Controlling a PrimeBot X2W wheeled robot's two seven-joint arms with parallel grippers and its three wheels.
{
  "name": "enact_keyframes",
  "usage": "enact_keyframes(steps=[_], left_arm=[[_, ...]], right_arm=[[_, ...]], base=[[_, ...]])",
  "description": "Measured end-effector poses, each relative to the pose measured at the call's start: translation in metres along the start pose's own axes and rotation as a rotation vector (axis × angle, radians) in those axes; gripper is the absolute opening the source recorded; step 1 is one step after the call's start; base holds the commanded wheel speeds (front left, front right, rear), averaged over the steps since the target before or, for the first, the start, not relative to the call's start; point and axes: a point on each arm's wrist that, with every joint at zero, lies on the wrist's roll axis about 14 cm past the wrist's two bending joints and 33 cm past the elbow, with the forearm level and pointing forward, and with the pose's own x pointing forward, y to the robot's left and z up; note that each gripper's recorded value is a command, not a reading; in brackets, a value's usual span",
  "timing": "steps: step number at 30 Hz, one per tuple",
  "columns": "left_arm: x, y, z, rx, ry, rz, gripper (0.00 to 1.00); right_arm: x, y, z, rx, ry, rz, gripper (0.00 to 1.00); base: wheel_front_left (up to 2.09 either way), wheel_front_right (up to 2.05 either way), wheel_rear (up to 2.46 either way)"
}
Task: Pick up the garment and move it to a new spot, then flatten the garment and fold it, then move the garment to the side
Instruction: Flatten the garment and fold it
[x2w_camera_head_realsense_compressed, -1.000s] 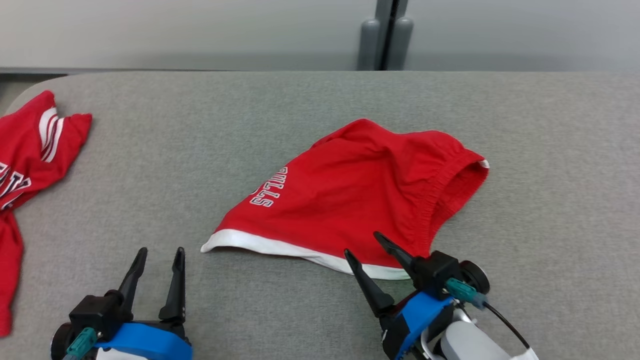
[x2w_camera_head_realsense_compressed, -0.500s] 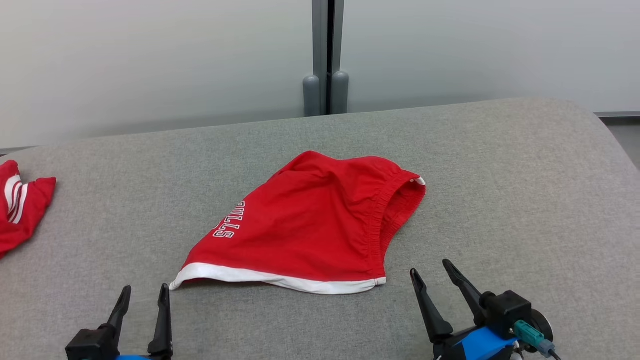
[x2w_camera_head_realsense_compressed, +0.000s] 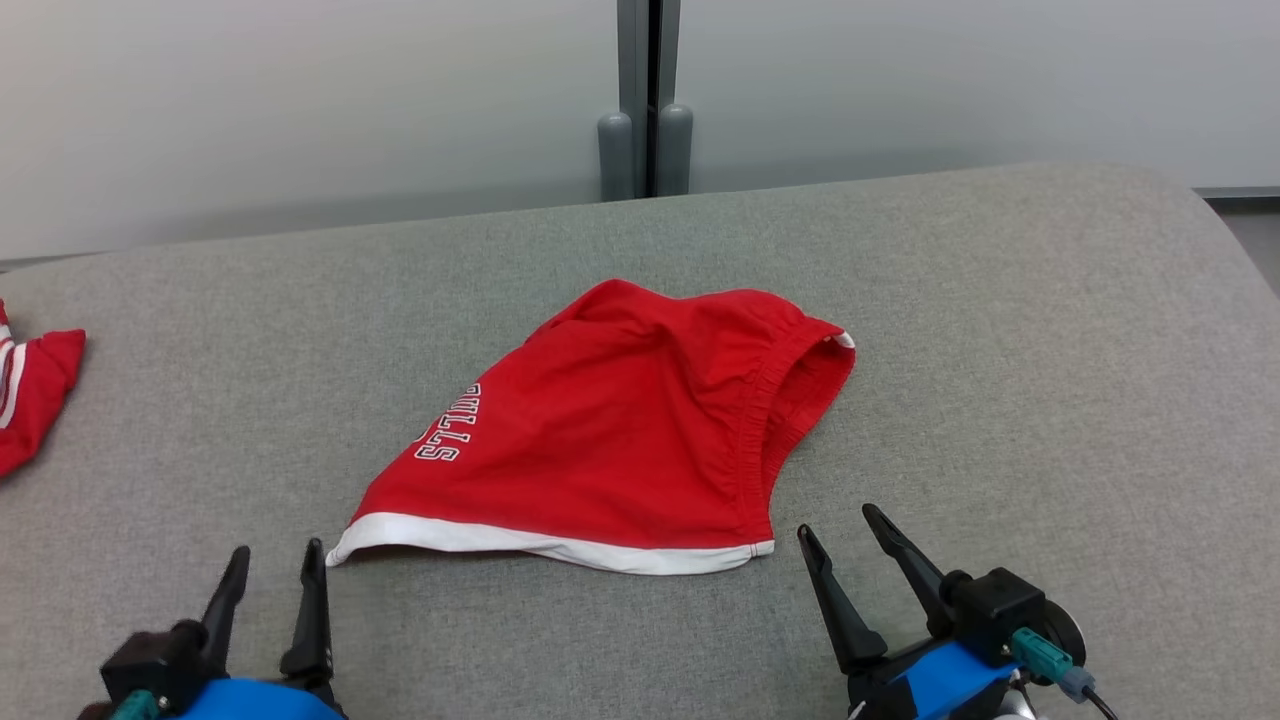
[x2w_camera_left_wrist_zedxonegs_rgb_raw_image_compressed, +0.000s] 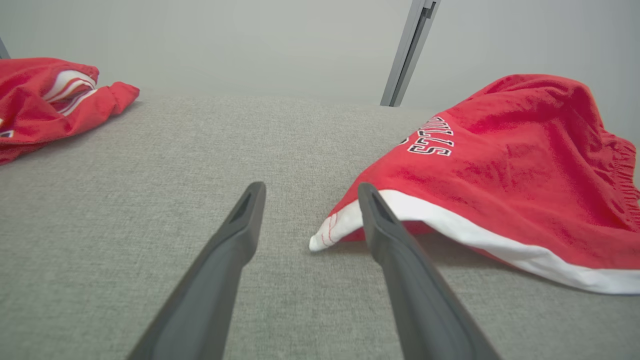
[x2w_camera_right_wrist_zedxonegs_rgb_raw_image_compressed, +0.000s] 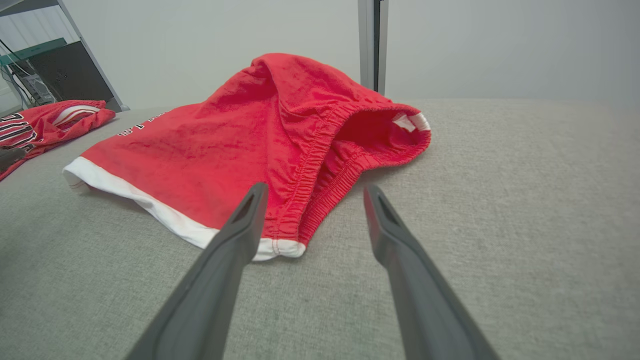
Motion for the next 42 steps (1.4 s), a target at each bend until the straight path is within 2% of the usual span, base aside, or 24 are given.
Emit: enact_keyframes(steps=[6, 14, 21, 30, 31, 32, 34, 37, 39, 40, 42], left_arm=[[0.023, 0.017, 0.001, -0.026, 0.013, 0.018, 1.0], [0.036, 0.007, -0.031, -0.041, 0.124, -0.042, 1.0], [0.032, -0.002, -0.059, -0.008, 0.217, -0.096, 1.0], [0.029, -0.006, -0.069, 0.026, 0.254, -0.125, 1.0], [0.029, -0.007, -0.07, 0.033, 0.261, -0.13, 0.98], [0.029, -0.009, -0.072, 0.043, 0.266, -0.142, 0.73], [0.028, -0.012, -0.075, 0.067, 0.277, -0.166, 0.48], [0.029, -0.016, -0.079, 0.083, 0.292, -0.187, 0.43], [0.03, -0.019, -0.082, 0.091, 0.304, -0.205, 0.35], [0.03, -0.022, -0.083, 0.093, 0.309, -0.215, 0.27], [0.03, -0.024, -0.085, 0.09, 0.316, -0.223, 0.02]], right_arm=[[0.011, 0.002, -0.01, 0.0, 0.029, 0.018, 1.0], [0.015, -0.006, -0.02, -0.006, 0.06, 0.001, 1.0], [0.017, -0.009, -0.024, -0.004, 0.069, -0.007, 1.0], [0.017, -0.009, -0.02, -0.007, 0.056, -0.007, 1.0], [0.017, -0.009, -0.02, -0.007, 0.056, -0.008, 1.0], [0.017, -0.009, -0.02, -0.007, 0.057, -0.008, 1.0], [0.016, -0.01, -0.02, -0.007, 0.059, -0.01, 1.0], [0.016, -0.011, -0.022, -0.006, 0.063, -0.014, 1.0], [0.015, -0.012, -0.023, -0.006, 0.066, -0.017, 1.0], [0.015, -0.012, -0.023, -0.006, 0.067, -0.018, 1.0], [0.015, -0.013, -0.023, -0.007, 0.068, -0.019, 1.0]], base=[[0.0, 0.0, 0.0], [0.0, 0.0, 0.0], [0.0, 0.0, 0.0], [0.0, 0.0, 0.0], [0.0, 0.0, 0.0], [0.0, 0.0, 0.0], [0.0, 0.0, 0.0], [0.0, 0.0, 0.0], [0.0, 0.0, 0.0], [0.0, 0.0, 0.0], [0.0, 0.0, 0.0]])
